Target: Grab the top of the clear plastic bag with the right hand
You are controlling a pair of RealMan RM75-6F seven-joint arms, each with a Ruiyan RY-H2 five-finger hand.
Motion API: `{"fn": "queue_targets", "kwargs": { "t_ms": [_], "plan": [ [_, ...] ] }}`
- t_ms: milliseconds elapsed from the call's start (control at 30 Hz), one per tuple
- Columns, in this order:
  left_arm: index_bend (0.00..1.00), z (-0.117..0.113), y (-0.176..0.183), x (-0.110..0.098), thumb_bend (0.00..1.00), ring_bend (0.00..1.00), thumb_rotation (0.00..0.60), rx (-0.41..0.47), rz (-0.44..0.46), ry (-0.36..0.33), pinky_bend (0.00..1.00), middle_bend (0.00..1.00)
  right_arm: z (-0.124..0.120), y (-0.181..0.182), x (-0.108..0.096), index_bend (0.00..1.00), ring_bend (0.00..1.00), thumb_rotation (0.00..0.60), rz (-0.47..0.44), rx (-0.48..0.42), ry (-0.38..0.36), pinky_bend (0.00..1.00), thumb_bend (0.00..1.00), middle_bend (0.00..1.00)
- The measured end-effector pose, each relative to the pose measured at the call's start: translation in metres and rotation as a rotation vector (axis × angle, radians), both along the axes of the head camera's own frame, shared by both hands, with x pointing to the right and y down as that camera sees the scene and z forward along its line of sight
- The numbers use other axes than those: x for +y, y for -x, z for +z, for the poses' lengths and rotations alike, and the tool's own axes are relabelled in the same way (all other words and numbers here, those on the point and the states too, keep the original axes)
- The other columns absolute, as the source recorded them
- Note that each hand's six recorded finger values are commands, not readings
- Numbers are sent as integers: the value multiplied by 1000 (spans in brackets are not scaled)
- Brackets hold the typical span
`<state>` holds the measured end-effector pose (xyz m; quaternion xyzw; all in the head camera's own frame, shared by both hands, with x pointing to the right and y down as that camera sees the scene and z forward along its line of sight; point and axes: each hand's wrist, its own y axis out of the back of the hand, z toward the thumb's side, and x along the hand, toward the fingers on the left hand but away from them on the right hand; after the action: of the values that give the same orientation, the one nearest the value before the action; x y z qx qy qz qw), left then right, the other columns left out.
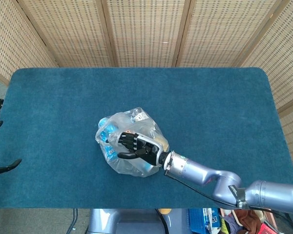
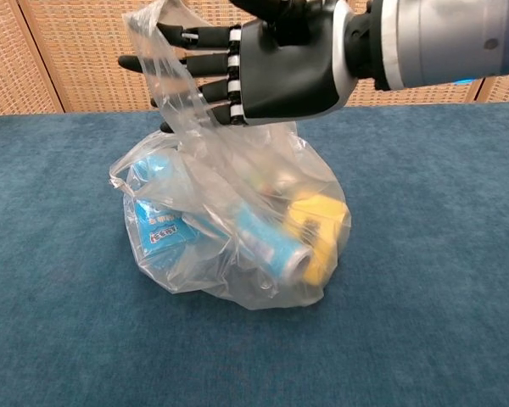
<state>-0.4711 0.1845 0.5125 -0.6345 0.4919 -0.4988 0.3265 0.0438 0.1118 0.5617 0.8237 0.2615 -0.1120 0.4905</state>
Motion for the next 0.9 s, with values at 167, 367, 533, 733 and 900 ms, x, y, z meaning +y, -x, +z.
{"fn": "queue_targets", "kwargs": {
  "t_ms": [167, 367, 533, 733, 900],
  "plan": [
    [0, 0, 0, -1, 154, 0, 600, 3, 0, 2, 0, 0, 6, 5, -4, 241, 32, 600, 45, -14, 26, 0, 281, 221],
    [0, 1, 2, -2, 158, 0, 600, 6, -6, 5, 0, 0, 5, 10, -16, 79, 1, 600, 133, -53, 26, 0, 301, 133],
    [0, 1, 2, -3, 152, 0, 600, 8, -6, 6, 0, 0, -1, 9, -29, 61, 0, 600, 229, -90, 22, 0, 294, 114],
    [0, 2, 3, -4, 153, 0, 600, 11, -9, 7, 0, 0, -5, 9, -33, 176, 33, 600, 272, -102, 17, 0, 83, 193],
    [0, 2, 2, -3, 153, 0, 600, 9, -4, 9, 0, 0, 0, 15, -15, 201, 32, 600, 166, -67, 50, 0, 8, 194]
  ]
}}
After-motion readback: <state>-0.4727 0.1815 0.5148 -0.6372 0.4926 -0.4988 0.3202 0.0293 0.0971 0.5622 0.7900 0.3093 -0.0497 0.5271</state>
